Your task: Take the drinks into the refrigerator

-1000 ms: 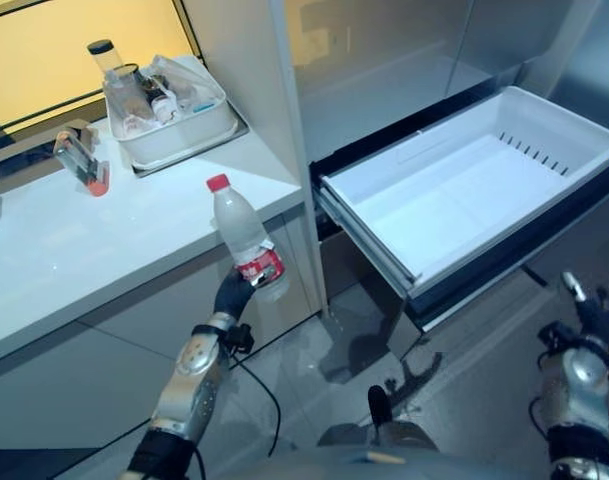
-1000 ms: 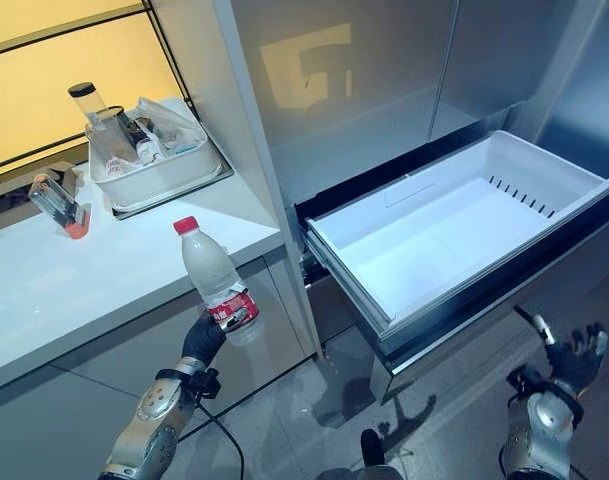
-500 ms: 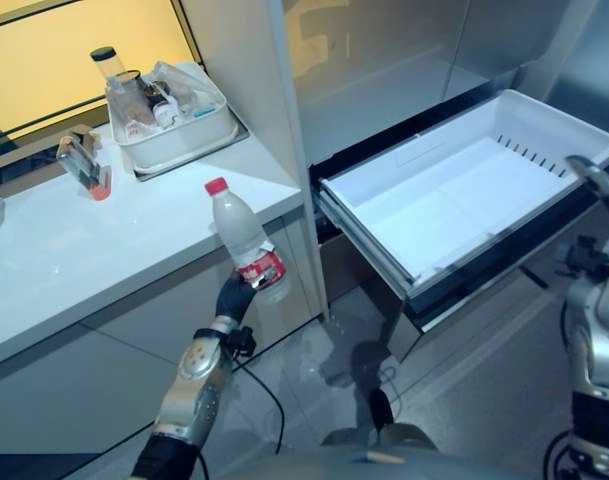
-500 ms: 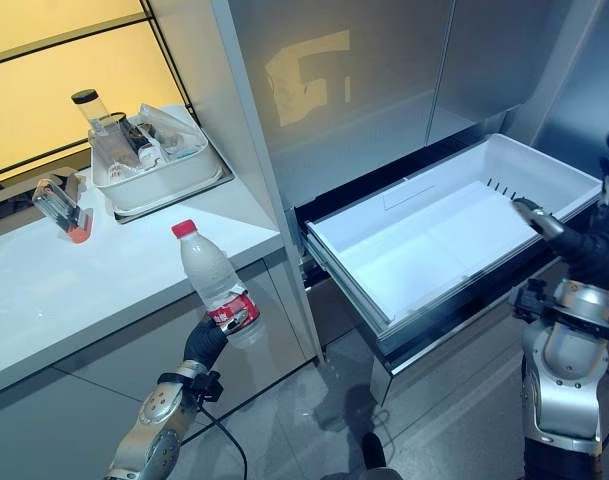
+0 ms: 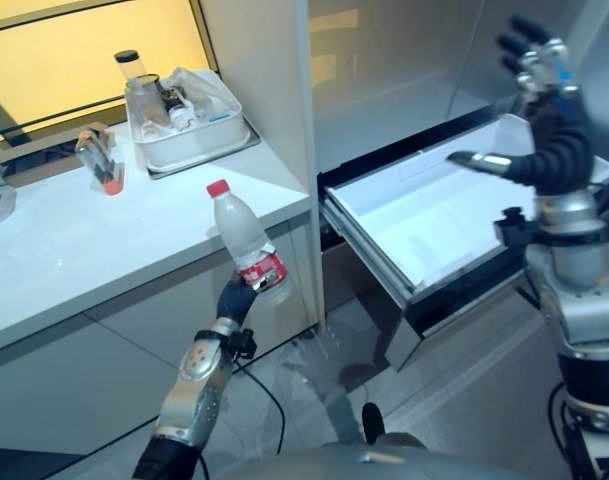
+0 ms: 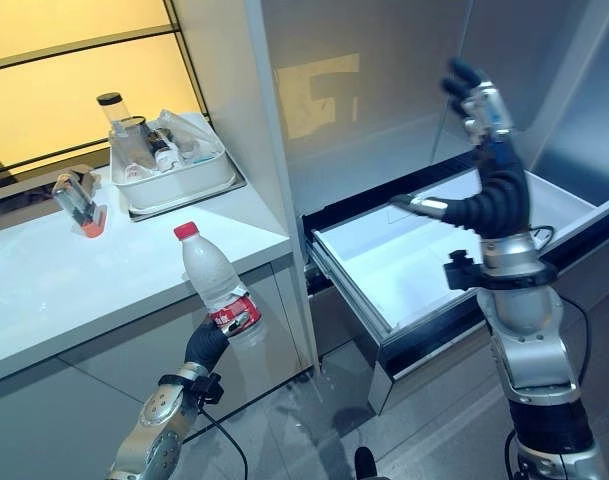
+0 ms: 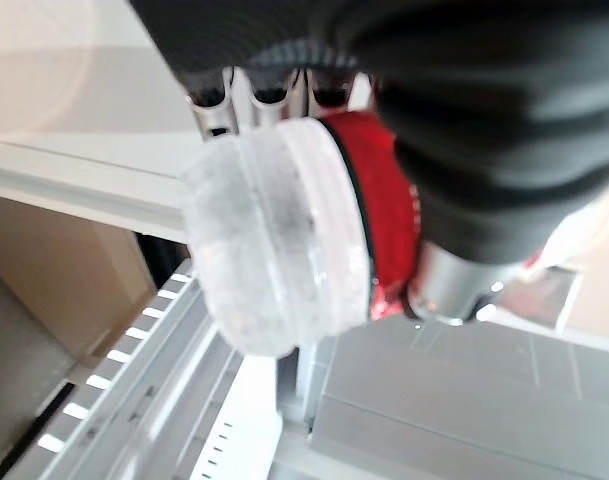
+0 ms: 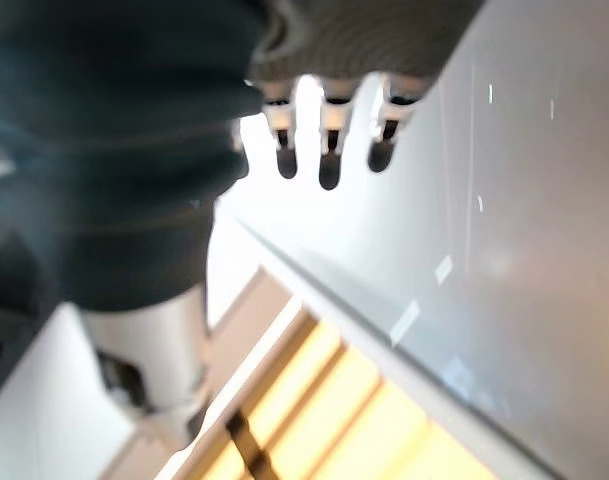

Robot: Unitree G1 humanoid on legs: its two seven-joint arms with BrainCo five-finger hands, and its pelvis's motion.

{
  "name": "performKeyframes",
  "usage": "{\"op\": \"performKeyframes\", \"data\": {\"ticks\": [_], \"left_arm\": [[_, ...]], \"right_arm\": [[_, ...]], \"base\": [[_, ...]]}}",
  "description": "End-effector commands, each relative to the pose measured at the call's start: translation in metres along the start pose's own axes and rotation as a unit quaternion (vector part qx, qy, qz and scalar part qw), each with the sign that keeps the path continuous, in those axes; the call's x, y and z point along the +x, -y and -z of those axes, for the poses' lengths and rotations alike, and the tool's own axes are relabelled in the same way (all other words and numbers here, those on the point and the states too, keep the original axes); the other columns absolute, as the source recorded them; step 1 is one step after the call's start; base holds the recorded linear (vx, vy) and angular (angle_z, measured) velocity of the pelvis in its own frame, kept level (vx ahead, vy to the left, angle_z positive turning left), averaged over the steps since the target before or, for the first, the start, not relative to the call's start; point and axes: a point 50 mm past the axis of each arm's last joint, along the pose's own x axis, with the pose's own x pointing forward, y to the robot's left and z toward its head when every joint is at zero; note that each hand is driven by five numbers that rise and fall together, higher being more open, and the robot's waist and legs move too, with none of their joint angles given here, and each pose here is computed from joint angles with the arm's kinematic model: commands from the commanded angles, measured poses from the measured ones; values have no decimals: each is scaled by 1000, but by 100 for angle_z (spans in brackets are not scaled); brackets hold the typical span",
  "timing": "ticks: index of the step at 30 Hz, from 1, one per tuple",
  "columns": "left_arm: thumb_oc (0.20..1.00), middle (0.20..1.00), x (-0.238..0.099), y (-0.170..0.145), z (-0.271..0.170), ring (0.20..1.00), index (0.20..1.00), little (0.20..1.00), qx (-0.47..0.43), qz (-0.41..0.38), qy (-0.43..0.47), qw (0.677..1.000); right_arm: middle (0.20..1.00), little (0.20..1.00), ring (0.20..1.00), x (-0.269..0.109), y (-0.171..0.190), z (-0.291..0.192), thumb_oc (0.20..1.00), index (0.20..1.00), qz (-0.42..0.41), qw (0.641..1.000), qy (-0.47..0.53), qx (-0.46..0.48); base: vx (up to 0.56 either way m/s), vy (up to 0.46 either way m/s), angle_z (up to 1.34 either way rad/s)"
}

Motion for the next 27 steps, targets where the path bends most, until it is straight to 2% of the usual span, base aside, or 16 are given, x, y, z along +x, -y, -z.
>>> {"op": "performKeyframes", "data": {"ticks": [1, 4, 6, 16, 25, 27], "left_arm": [[200, 200, 24, 28, -54, 200, 200, 200, 45, 87, 122, 988], [200, 200, 29, 39, -51, 200, 200, 200, 46, 114, 114, 986], [200, 200, 31, 41, -53, 200, 200, 200, 48, 118, 116, 985], [200, 200, 50, 58, -66, 200, 200, 200, 111, 139, 140, 974], [200, 200, 47, 59, -109, 200, 200, 200, 214, 142, 226, 940], [200, 200, 42, 59, -121, 200, 200, 200, 264, 135, 258, 920]], "right_arm": [[1000, 1000, 1000, 17, -8, 27, 1000, 1000, -64, 996, -64, 26], [1000, 1000, 1000, 31, -30, 49, 1000, 1000, -146, 982, -119, 33], [1000, 1000, 1000, 37, -35, 52, 1000, 1000, -158, 979, -122, 31], [1000, 1000, 1000, 71, -41, 64, 1000, 1000, -144, 978, -149, 11], [1000, 1000, 1000, 87, -47, 61, 1000, 1000, -154, 976, -151, 33], [1000, 1000, 1000, 93, -46, 58, 1000, 1000, -158, 975, -150, 43]], "base": [[0, 0, 0], [12, 3, 5], [-4, 2, 5], [1, 12, 5], [0, 0, 0], [0, 0, 0]]}}
